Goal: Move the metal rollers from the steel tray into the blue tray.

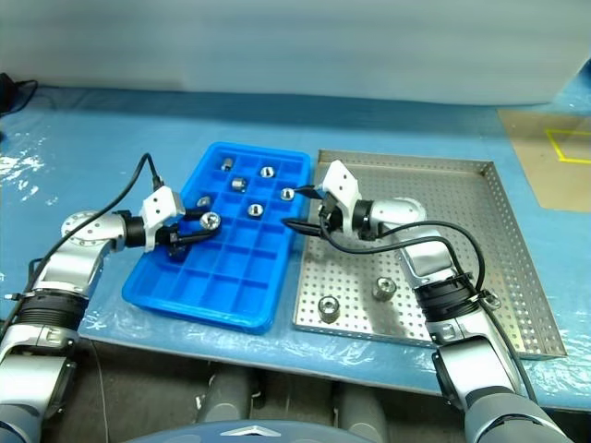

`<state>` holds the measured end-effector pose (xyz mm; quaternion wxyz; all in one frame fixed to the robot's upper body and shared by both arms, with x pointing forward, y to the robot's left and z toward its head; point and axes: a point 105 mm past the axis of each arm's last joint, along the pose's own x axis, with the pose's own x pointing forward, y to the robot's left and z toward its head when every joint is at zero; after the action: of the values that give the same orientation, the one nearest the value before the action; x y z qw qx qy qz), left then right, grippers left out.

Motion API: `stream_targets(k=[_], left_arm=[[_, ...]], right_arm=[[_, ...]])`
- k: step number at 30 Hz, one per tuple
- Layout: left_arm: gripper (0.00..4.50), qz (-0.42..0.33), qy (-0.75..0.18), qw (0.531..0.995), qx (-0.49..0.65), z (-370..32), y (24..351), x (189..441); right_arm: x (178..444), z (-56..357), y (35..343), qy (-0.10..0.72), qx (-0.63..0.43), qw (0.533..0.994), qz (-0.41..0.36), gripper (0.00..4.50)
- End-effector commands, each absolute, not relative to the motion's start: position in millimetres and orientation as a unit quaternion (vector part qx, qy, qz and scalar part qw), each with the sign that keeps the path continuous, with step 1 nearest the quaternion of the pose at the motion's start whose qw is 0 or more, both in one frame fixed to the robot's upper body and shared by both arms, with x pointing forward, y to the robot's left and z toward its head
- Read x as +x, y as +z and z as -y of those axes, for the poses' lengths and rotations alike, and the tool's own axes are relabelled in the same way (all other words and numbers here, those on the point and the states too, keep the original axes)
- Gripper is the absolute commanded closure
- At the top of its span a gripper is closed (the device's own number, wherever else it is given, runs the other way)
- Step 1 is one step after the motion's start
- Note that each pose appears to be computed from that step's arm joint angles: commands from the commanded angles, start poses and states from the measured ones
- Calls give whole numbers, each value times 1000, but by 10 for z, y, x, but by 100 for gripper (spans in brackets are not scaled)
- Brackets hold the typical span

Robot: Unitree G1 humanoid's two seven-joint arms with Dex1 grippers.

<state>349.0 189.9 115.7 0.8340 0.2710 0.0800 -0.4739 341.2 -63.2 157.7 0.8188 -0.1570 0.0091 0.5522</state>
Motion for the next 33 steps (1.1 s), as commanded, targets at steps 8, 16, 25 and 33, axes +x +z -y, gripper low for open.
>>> stream_targets(k=[8, 16, 25, 33], left_arm=[[117, -42, -526, 806, 268, -1560, 1368, 3535], [117, 4, -574, 779, 252, -946, 1435, 3667], [117, 43, -633, 729, 257, -295, 1527, 3816], [117, 64, -707, 663, 237, 324, 1468, 3582]], right_arm=[[3357, 753, 1675, 525, -162, 835, 15, 78], [3302, 1121, 1736, 459, -171, 872, 9, 78], [3120, 1601, 1800, 348, -176, 921, 1, 78], [2836, 1845, 1801, 279, -177, 944, -16, 78]])
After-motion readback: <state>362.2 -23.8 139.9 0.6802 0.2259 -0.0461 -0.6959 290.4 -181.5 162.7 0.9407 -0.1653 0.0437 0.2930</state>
